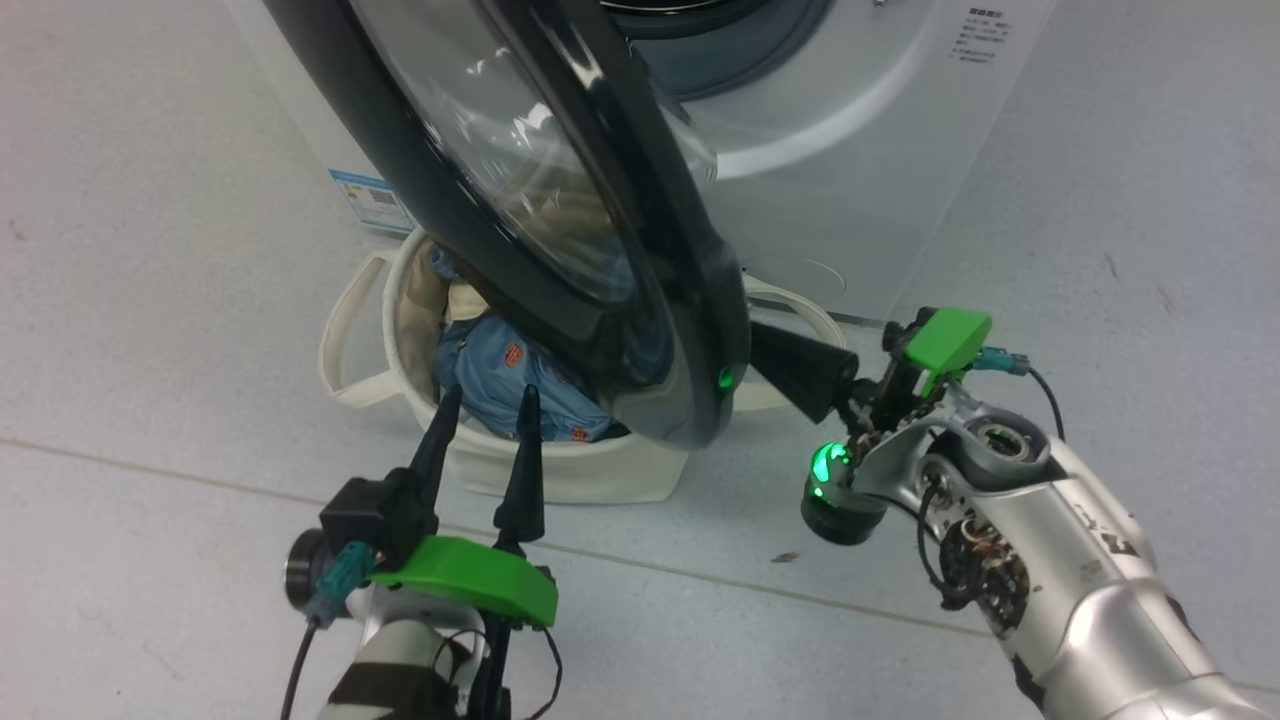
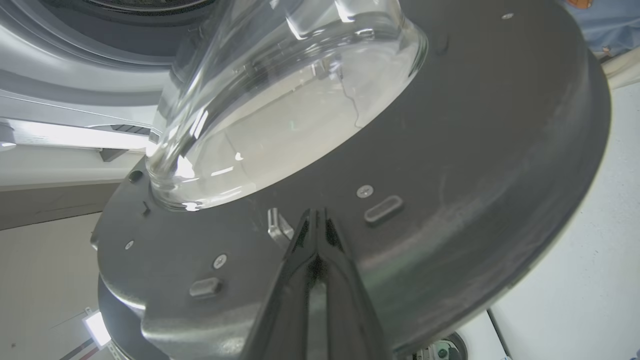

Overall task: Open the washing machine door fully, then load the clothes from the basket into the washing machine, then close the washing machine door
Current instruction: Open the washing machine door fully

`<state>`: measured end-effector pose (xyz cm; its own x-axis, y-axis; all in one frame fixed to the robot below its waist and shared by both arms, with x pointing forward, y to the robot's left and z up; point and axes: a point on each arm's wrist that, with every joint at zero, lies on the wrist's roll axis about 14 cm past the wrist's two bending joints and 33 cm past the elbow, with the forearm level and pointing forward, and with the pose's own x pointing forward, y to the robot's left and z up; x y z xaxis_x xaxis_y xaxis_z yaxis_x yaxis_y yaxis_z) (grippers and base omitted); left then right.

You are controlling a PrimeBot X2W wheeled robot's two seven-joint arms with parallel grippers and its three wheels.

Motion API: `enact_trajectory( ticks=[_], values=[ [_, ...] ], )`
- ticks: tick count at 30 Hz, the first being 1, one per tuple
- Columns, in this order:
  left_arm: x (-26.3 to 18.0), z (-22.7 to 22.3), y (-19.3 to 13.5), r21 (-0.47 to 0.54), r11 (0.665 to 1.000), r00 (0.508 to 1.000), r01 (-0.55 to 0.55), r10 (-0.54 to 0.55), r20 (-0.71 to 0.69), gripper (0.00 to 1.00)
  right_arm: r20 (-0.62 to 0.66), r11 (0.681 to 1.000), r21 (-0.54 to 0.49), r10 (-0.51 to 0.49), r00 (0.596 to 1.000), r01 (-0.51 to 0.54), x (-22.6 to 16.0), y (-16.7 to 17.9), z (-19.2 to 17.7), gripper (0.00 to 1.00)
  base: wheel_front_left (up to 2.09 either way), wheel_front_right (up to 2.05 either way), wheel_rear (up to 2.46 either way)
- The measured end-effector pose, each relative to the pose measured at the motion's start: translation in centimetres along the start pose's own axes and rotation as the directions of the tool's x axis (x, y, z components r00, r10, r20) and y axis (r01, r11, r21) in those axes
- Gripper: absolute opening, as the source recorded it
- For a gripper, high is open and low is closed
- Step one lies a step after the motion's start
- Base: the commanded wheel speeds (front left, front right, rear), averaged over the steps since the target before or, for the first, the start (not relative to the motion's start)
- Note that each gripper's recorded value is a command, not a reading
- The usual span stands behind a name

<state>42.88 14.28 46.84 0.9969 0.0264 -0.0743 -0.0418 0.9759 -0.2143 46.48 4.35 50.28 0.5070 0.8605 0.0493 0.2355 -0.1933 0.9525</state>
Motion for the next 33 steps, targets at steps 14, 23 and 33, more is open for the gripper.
enact_trajectory(
  ticks=[14, 23, 33],
  values=[
    [-2.5, 1.6, 2.5, -0.012, 0.998, 0.997, -0.066, 0.067, 0.043, 1.00, 0.050, 0.993, -0.075, -0.086, 0.995, 0.090, 0.2, -1.7, -2.9, 0.00, 0.00, 0.00, 0.00],
    [-4.0, 2.3, 1.6, -0.022, 0.999, 0.997, -0.031, 0.032, 0.067, 1.00, 0.379, 0.803, -0.578, 0.103, 0.920, 0.148, -5.8, 3.5, -1.1, 0.00, 0.00, 0.00, 0.00],
    [-5.1, 2.4, -0.8, -0.024, 0.999, 0.996, 0.047, -0.045, 0.073, 1.00, 0.525, 0.219, -0.851, 0.349, 0.776, 0.477, -15.2, 7.5, 0.7, 1.00, 0.00, 0.00, 0.00]
  ],
)
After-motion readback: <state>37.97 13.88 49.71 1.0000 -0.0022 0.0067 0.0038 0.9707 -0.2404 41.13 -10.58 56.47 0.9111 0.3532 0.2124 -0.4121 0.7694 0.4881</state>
